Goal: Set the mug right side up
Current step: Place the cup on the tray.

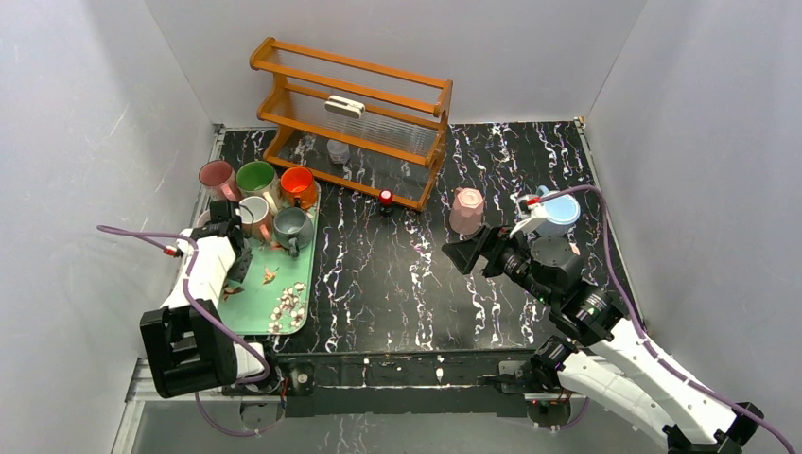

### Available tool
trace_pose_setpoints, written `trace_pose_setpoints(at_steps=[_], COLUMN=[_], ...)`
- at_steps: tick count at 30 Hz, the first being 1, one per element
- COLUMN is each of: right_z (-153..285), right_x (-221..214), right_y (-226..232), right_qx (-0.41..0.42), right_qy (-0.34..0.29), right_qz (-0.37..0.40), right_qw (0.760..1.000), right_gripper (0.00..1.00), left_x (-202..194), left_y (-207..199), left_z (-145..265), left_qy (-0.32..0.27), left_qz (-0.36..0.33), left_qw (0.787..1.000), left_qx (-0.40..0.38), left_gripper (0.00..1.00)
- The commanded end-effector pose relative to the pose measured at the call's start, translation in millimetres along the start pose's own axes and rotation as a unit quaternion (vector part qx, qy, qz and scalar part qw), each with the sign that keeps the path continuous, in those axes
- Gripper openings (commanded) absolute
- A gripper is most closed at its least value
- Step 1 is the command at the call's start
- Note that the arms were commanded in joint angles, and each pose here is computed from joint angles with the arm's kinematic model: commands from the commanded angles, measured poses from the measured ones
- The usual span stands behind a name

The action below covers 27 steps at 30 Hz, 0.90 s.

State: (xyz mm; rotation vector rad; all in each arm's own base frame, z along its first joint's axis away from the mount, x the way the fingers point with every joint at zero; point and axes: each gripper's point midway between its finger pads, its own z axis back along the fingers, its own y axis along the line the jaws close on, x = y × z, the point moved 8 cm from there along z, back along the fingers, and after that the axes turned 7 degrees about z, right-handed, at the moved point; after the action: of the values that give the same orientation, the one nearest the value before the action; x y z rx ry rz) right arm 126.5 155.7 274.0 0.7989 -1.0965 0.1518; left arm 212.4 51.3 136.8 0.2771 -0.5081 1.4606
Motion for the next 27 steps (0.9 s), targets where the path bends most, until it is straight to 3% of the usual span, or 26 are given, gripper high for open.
trace_pose_setpoints(at_steps=[1,4,16,27], right_z=[1,1,7,2], right_x=[15,16,17,14], right_y=[10,10,8,7], right_qx=[0.015,0.014,0.007,-0.003], right_qy=[-0.025,-0.024,-0.031,-0.019], right_qz=[-0.006,-0.005,-0.008,-0.011], right_qw=[1.0,1.0,0.999,1.0], right_gripper=[0.99,0.99,0.99,0.99], left_x=[9,6,9,24], left_y=[-8,-11,-6,-13], left_z=[-2,-6,-16,8], left_qy=[-0.022,-0.013,-0.031,-0.038], left_qz=[0.006,0.001,-0.001,0.009], left_qw=[1.0,1.0,0.999,0.999], left_qx=[-0.02,-0.025,0.012,-0.011], left_gripper=[0.05,0.11,0.2,0.49])
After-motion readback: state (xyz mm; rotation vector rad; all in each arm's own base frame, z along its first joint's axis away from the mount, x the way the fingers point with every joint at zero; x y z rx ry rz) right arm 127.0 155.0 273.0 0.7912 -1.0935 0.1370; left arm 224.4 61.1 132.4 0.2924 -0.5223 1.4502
